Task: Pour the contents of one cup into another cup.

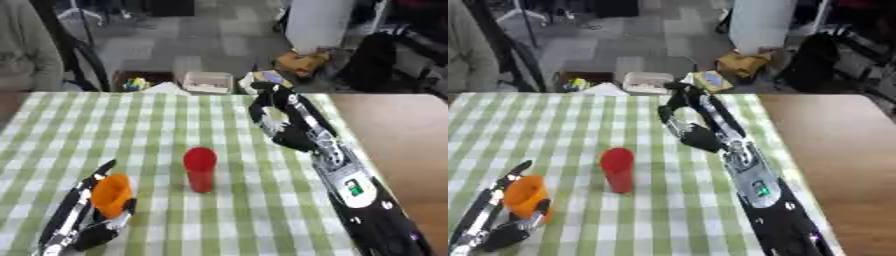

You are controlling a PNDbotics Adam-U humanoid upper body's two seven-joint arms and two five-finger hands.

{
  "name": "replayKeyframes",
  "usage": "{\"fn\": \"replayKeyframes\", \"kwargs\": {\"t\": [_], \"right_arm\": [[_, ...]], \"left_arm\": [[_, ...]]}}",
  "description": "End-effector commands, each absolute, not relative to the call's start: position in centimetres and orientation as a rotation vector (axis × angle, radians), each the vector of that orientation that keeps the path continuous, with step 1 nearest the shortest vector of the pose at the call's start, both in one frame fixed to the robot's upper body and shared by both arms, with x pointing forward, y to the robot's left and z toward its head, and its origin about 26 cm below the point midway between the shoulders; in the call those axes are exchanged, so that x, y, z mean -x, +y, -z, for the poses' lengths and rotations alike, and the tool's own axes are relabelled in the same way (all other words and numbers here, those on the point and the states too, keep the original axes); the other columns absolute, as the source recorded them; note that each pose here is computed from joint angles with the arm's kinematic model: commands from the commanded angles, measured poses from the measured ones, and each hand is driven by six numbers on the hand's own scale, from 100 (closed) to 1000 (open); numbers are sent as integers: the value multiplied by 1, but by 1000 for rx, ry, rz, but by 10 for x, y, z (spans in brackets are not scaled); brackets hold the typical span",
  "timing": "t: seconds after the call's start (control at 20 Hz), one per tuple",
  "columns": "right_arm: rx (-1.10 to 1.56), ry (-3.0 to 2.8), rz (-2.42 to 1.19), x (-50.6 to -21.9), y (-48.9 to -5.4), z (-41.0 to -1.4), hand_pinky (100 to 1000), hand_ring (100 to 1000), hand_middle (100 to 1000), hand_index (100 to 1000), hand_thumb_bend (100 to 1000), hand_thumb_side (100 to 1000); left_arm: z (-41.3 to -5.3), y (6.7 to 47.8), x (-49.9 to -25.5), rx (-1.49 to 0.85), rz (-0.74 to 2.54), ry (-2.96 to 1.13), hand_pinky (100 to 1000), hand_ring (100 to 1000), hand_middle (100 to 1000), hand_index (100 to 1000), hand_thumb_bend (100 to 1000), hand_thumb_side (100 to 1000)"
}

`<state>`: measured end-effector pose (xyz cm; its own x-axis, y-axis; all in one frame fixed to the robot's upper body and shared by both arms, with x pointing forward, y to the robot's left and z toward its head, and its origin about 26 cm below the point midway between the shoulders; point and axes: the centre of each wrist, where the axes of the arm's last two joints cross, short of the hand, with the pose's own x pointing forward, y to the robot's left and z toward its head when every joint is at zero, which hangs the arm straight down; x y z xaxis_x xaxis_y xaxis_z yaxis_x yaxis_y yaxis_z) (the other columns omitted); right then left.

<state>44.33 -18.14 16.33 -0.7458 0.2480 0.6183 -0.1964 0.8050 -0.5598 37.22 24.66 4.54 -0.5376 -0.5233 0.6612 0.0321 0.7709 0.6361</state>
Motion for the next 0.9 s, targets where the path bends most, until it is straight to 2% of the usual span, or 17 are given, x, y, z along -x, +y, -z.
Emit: {"fn": "replayKeyframes", "kwargs": {"t": [0.05,0.35,0.4,0.45,0.7,0.9], "right_arm": [[46,-2292,-806,-444,-184,-171,780,622,554,868,241,569],[47,-2273,-800,-444,-186,-165,778,620,553,868,239,567],[47,-2270,-799,-445,-186,-164,778,619,553,868,238,561],[46,-2266,-798,-445,-187,-163,777,619,552,868,239,567],[50,-2224,-797,-446,-190,-152,763,610,548,867,251,554],[51,-2184,-809,-447,-194,-138,753,601,545,869,305,424]], "left_arm": [[-62,246,-371,-349,706,-2115,110,346,564,977,100,406],[-85,249,-364,-355,651,-2201,100,335,552,968,100,396],[-88,249,-363,-354,645,-2209,100,334,551,968,100,426],[-90,250,-362,-353,637,-2216,100,334,551,968,100,401],[-104,251,-357,-350,613,-2251,100,335,550,966,100,406],[-116,252,-351,-328,619,-2280,100,329,543,954,100,448]]}}
